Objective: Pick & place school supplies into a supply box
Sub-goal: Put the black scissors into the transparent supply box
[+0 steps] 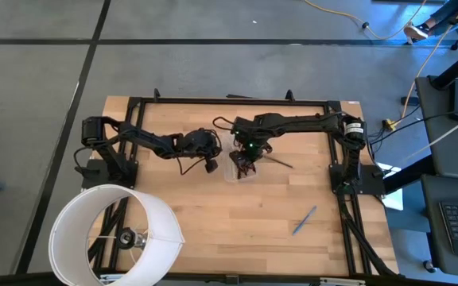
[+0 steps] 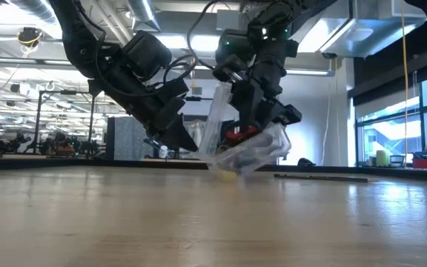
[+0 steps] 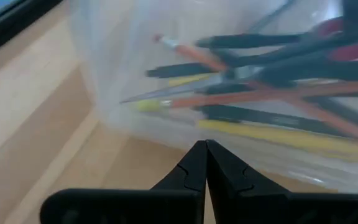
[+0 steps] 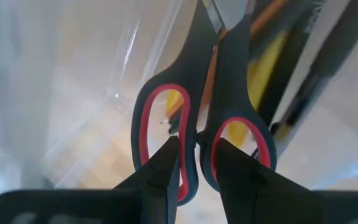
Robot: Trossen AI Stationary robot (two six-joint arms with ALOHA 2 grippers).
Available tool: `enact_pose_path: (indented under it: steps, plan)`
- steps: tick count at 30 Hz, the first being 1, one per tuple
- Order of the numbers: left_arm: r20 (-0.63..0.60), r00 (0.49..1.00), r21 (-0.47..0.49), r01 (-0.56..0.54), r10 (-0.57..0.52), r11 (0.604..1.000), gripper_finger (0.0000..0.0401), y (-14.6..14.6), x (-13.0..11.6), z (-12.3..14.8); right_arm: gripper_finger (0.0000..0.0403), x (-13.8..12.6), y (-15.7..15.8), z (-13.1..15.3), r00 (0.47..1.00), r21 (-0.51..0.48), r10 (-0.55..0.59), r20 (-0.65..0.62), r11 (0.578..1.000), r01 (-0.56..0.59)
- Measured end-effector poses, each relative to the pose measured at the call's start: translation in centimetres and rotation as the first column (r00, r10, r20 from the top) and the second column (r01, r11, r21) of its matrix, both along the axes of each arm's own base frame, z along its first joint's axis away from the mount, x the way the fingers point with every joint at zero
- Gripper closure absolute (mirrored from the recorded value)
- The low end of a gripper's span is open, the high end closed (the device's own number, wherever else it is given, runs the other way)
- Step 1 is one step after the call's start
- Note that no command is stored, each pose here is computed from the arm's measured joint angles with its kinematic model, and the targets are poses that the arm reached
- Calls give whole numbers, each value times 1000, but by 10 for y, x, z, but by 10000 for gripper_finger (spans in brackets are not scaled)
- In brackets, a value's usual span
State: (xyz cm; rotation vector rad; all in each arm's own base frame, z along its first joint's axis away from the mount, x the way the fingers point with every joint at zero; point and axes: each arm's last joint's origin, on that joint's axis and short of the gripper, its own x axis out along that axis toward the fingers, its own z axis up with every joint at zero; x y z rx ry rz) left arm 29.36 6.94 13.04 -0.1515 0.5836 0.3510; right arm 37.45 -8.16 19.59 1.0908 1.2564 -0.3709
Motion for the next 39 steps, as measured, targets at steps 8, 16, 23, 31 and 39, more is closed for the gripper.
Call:
enact_pose_path:
  steps: [8, 16, 23, 31, 39]
  plan:
    - [0, 999, 24, 38, -38, 999, 396, -3, 1, 1, 312, 0, -4, -2, 1000, -104, -1, -8, 995, 0]
    - [-5, 999, 28, 32, -32, 999, 395, -2, 1, 1, 312, -4, -6, -3, 997, -230, 47, -66, 971, -61]
    - [-8, 1000, 29, 29, -29, 999, 399, -2, 1, 0, 312, -5, -8, -3, 994, -314, 71, -87, 945, -95]
    - [-15, 999, 27, 29, -29, 999, 396, -2, 0, 0, 312, -6, -8, -3, 992, -313, 78, -97, 944, -105]
    - [-35, 999, 23, 29, -28, 999, 398, -2, -1, -2, 292, -6, -7, -3, 988, -321, 119, -101, 936, -145]
